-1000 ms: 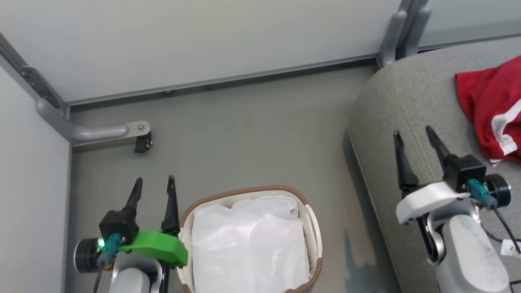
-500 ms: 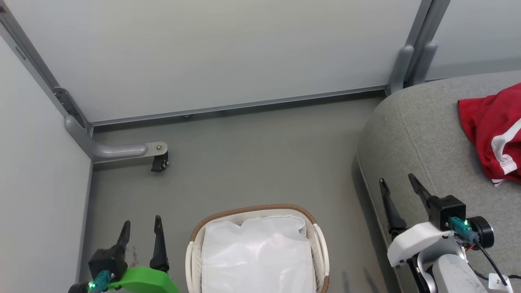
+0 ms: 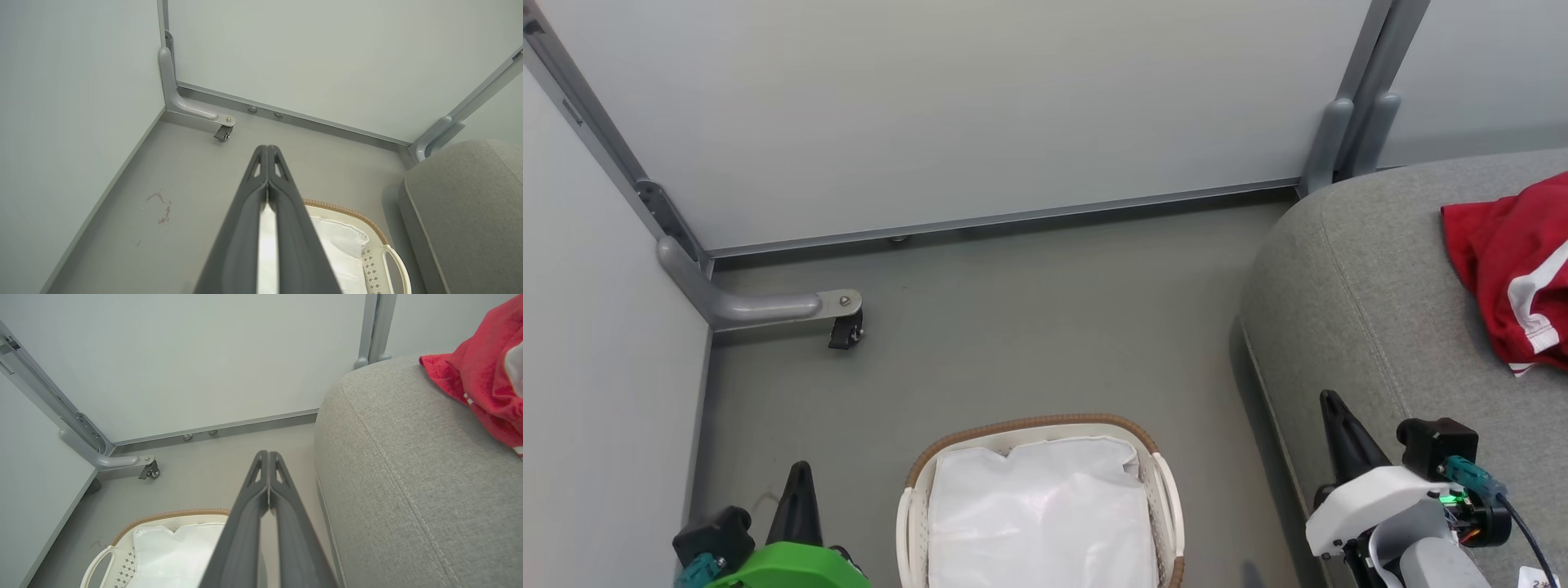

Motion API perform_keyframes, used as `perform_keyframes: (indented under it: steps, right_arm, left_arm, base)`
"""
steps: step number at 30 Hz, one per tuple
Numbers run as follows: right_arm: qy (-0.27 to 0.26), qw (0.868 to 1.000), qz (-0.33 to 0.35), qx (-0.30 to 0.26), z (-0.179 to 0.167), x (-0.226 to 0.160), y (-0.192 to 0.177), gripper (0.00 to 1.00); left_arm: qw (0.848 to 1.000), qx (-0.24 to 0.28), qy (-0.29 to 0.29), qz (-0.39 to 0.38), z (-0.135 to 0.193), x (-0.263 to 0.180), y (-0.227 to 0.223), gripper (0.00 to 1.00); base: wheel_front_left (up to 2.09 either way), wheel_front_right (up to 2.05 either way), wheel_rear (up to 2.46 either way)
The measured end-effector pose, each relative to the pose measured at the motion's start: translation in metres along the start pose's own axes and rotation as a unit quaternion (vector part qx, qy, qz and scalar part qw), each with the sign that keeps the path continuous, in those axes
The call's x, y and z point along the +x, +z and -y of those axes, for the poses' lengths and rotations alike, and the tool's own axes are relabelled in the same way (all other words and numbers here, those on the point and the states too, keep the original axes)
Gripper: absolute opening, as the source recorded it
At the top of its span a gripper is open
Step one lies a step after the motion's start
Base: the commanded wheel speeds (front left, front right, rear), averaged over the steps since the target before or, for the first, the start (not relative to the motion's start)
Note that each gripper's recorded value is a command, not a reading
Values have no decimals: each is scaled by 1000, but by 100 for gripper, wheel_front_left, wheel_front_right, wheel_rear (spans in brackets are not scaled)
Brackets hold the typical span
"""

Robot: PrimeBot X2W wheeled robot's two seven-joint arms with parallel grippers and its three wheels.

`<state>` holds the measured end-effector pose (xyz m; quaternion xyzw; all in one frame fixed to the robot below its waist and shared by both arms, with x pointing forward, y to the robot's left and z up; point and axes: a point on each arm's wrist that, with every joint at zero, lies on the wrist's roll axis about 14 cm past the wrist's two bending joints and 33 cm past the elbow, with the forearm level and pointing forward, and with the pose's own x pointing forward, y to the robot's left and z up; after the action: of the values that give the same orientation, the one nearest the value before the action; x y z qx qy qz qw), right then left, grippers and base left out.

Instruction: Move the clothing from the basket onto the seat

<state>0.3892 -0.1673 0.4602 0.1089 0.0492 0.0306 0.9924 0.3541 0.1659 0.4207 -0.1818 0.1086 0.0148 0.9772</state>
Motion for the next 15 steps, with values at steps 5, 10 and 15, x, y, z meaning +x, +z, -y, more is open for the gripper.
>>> perform_keyframes:
  steps: [5,10,15]
  right_arm:
    - [-10,999,5,49,3,1,5,0]
    - [-18,996,6,92,6,0,6,0]
    - [-25,990,8,136,9,-1,8,0]
  left_arm:
    - [999,-43,6,-1,-2,1,3,0]
    - [997,-82,14,1,-6,2,7,0]
    - [992,-122,17,1,-7,2,9,0]
  base:
    - [0,0,0]
    - [0,0,0]
    - [0,0,0]
